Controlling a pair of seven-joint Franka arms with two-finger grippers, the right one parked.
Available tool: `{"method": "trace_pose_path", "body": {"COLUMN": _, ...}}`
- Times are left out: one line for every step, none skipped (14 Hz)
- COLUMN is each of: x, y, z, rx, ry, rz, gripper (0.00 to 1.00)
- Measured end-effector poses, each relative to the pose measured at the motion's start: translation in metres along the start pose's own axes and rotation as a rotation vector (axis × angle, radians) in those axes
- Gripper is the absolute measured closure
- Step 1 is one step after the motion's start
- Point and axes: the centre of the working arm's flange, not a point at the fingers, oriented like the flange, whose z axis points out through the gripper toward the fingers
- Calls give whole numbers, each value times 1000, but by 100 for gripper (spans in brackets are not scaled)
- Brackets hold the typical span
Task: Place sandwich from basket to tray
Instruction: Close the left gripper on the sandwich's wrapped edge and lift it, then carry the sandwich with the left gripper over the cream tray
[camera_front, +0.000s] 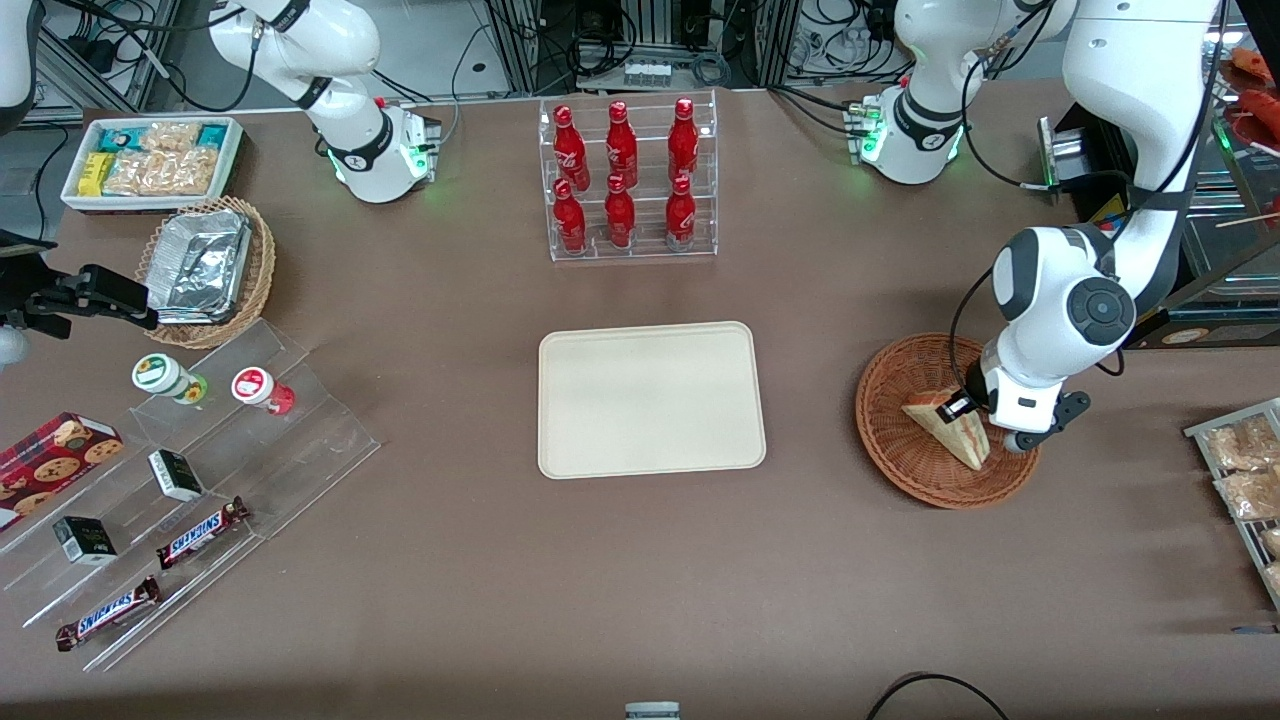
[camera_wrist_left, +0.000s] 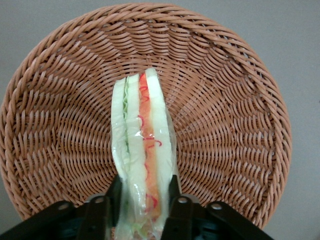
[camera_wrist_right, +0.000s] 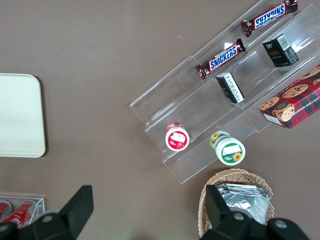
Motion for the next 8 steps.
{"method": "trace_pose_path", "body": {"x": 1, "y": 1, "z": -2, "rx": -2, "ry": 3, "rz": 0, "gripper": 70}}
{"method": "trace_pose_path", "body": {"x": 3, "y": 2, "z": -6, "rx": -4, "ry": 6, "rz": 0, "gripper": 73}}
{"method": "trace_pose_path", "body": {"x": 6, "y": 5, "z": -15, "rx": 2, "ry": -1, "rz": 1, "gripper": 75}}
{"method": "trace_pose_path", "body": {"x": 8, "y": 10, "z": -29, "rx": 13, "ry": -13, "rz": 6, "gripper": 77}}
{"method": "trace_pose_path", "body": {"x": 9, "y": 18, "z": -49, "rx": 23, "ry": -26, "rz": 18, "gripper": 81}}
{"method": "trace_pose_path", "body": {"x": 7, "y": 30, "z": -74, "rx": 32, "ry": -35, "rz": 37, "gripper": 85}}
{"method": "trace_pose_path", "body": {"x": 3, "y": 44, "z": -101, "rx": 42, "ry": -45, "rz": 62, "gripper": 85}}
{"method": "trace_pose_path", "body": {"x": -4, "y": 61, "z": -131, "rx": 50, "ry": -55, "rz": 93, "gripper": 85}}
